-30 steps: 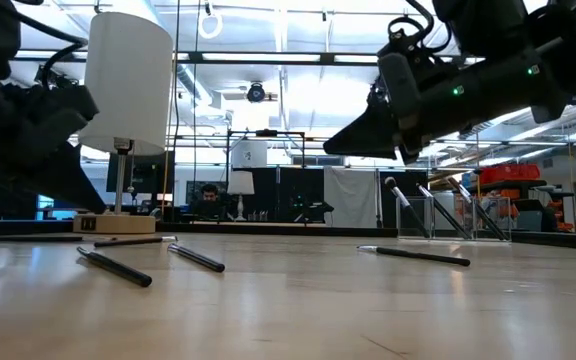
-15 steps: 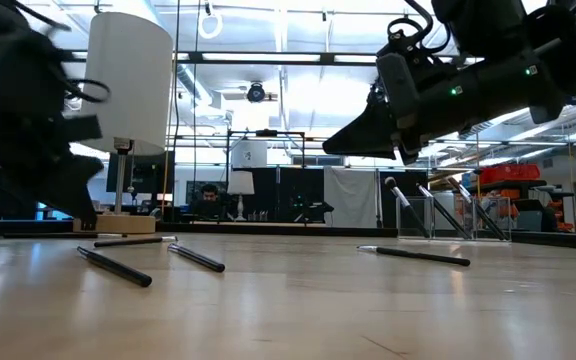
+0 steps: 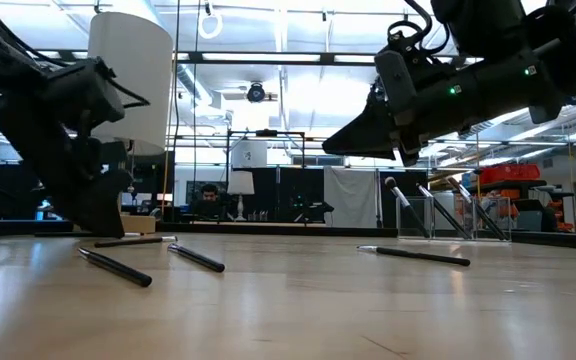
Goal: Put items in baskets/containers
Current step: Put the eyeshadow brush into the transparent organizer
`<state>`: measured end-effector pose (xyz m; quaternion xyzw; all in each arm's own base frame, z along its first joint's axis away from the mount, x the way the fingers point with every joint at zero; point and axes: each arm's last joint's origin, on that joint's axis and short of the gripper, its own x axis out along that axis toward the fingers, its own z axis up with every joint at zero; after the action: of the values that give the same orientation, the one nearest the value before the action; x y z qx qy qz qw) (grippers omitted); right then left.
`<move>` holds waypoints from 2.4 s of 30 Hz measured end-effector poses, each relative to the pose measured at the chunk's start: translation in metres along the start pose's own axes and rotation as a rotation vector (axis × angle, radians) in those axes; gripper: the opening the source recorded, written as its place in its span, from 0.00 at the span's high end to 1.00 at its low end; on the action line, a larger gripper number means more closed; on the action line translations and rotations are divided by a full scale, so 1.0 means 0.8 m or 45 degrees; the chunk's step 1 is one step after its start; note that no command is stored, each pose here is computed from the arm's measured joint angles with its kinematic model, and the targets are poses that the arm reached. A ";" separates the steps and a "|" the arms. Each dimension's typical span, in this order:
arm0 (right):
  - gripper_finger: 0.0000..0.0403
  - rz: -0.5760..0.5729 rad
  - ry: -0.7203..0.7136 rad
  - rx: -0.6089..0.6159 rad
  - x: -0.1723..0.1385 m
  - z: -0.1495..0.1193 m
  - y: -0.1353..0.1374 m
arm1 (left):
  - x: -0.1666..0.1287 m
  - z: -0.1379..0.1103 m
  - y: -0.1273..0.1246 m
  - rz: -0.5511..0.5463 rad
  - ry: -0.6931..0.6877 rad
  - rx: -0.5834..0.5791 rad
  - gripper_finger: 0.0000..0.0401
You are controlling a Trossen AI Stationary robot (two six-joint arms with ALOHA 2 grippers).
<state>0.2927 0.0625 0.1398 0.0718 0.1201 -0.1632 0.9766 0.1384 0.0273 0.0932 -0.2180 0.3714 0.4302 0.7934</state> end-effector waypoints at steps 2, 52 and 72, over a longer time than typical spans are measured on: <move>0.95 0.000 0.001 0.001 0.000 0.000 0.000 | -0.005 0.007 -0.001 -0.046 0.022 0.016 0.51; 0.95 -0.009 -0.001 0.010 0.001 0.000 -0.001 | -0.001 -0.021 0.022 -0.128 -0.199 -0.181 0.51; 0.95 -0.043 -0.005 0.020 0.006 0.003 -0.010 | -0.015 0.014 0.008 0.000 -0.192 -0.088 0.59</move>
<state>0.2945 0.0532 0.1398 0.0771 0.1182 -0.1806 0.9734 0.1333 0.0324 0.1092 -0.2123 0.2956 0.4578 0.8111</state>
